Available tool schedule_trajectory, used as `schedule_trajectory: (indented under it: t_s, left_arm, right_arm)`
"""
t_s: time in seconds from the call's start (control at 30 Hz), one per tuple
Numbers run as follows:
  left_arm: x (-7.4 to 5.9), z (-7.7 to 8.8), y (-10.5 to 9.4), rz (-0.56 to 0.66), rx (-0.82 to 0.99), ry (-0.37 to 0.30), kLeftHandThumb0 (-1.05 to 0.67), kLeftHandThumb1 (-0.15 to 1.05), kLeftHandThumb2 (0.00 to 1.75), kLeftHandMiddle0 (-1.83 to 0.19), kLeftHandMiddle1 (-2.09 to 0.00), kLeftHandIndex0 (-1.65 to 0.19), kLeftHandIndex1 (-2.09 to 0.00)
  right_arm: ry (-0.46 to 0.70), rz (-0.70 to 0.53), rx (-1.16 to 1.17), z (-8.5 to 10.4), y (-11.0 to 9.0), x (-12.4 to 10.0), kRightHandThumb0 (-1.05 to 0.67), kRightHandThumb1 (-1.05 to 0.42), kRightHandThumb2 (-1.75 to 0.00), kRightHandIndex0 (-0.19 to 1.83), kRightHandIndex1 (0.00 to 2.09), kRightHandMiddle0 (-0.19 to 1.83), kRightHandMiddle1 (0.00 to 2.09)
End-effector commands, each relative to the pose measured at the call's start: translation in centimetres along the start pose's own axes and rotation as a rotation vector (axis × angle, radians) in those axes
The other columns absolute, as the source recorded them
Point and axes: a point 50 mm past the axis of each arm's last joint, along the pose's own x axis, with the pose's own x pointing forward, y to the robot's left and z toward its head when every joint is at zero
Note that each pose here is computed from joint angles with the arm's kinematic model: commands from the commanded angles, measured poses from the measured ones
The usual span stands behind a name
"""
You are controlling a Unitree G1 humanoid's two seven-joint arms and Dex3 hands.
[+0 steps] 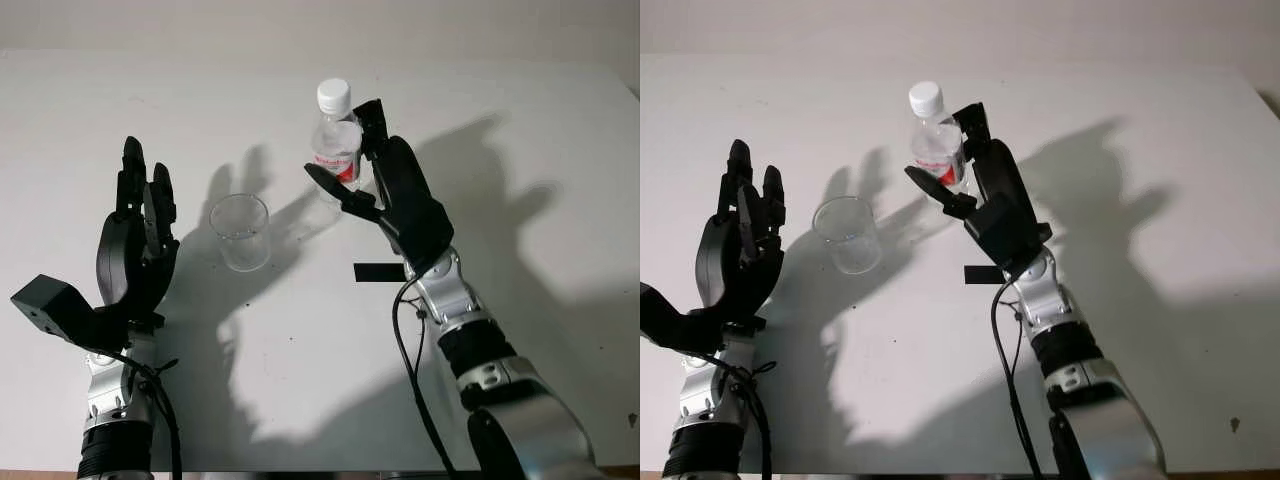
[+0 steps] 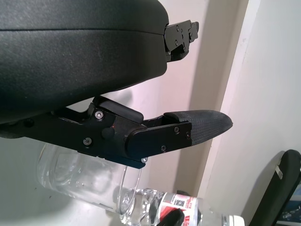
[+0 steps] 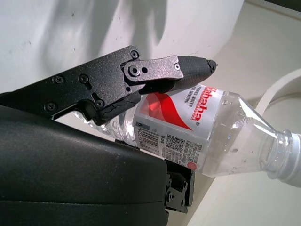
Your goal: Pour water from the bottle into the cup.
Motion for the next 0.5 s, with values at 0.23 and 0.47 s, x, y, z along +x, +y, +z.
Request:
schedule_trajectory:
  t_s: [0.23, 0.47]
  left_arm:
    - [-0.4, -0.2, 0.0, 0.004, 0.004, 0.009, -0.72, 1.05, 0.58, 0.19, 0.00, 0.19, 0.00]
    - [-0.4, -0.3, 0.0, 0.001, 0.001, 0.008, -0.71, 1.05, 0.58, 0.19, 0.00, 0.19, 0.00]
  right_arm:
    - [-0.153, 0.041, -0.401, 2.1, -0.6, 2.5, -0.30, -1.05, -0.28, 1.22, 2.09, 0.87, 2.09]
    - [-0.320, 0.023, -0.758, 2.2, -0.2, 2.6, -0.35, -1.05, -0.20, 1.16, 2.09, 0.82, 2.09]
